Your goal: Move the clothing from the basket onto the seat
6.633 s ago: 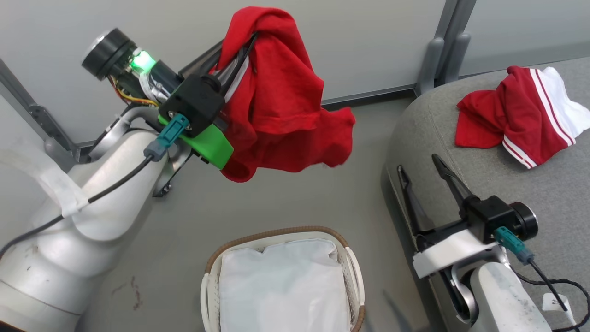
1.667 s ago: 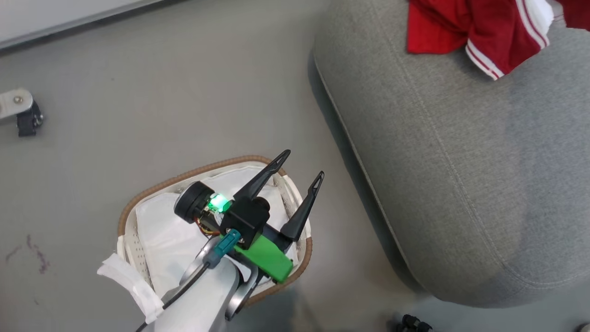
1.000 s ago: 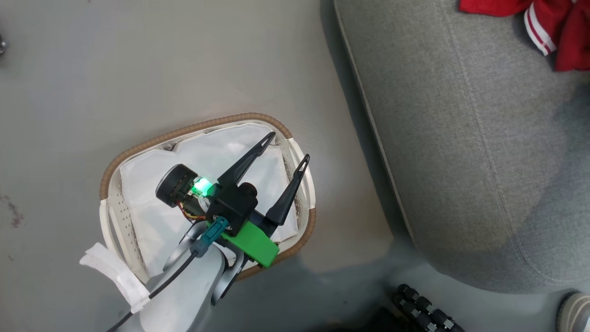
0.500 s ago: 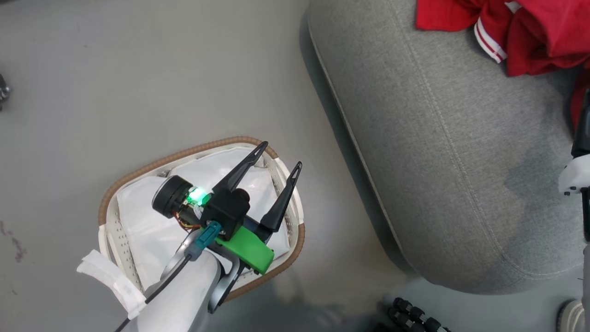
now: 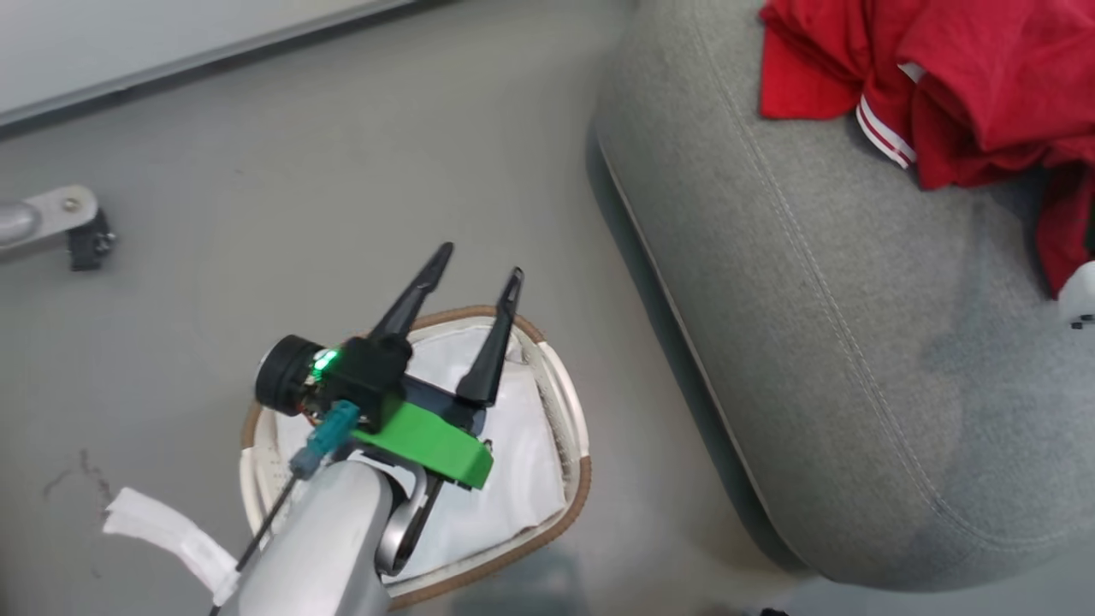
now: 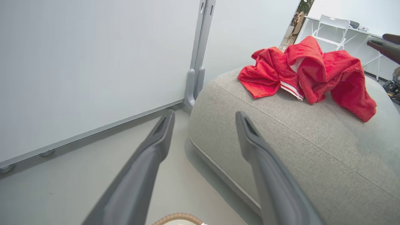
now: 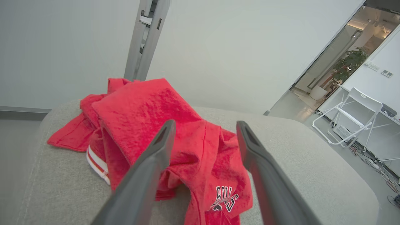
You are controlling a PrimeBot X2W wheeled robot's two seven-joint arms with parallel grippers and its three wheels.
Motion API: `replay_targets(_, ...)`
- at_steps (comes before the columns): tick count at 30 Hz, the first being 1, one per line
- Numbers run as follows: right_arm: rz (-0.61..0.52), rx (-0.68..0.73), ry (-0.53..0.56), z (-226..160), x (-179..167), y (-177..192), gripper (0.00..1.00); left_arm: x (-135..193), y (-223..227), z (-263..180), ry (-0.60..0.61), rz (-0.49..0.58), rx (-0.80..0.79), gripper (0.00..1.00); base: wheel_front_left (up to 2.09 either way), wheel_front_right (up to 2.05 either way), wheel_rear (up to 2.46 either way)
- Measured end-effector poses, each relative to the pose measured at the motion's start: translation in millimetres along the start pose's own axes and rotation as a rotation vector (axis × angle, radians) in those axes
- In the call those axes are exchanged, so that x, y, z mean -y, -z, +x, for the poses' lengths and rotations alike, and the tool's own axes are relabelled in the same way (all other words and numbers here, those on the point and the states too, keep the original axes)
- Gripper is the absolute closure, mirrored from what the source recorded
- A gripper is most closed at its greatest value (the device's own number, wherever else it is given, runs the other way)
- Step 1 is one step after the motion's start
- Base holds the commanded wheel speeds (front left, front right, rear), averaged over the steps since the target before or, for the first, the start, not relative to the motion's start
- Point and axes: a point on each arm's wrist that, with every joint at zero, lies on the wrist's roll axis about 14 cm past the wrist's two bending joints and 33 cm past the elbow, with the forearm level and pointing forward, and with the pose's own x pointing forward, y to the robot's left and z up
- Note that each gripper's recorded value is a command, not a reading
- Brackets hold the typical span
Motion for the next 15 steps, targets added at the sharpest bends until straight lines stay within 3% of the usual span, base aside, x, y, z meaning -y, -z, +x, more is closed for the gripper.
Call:
replay_targets(7, 0.111, 0.095, -0.131, 18.4, -63.1, -38.9, 0.00, -45.4, -36.5, -33.9, -0.213, 0.007, 0.085, 0.00, 0.00, 0.00, 0.00)
replay_targets(15, 0.290, 0.140, -0.316, 8.7, -154.2, -74.4, 0.00, -95.7, -57.4, -99.6, -0.476, 0.022, 0.131, 0.00, 0.00, 0.00, 0.00)
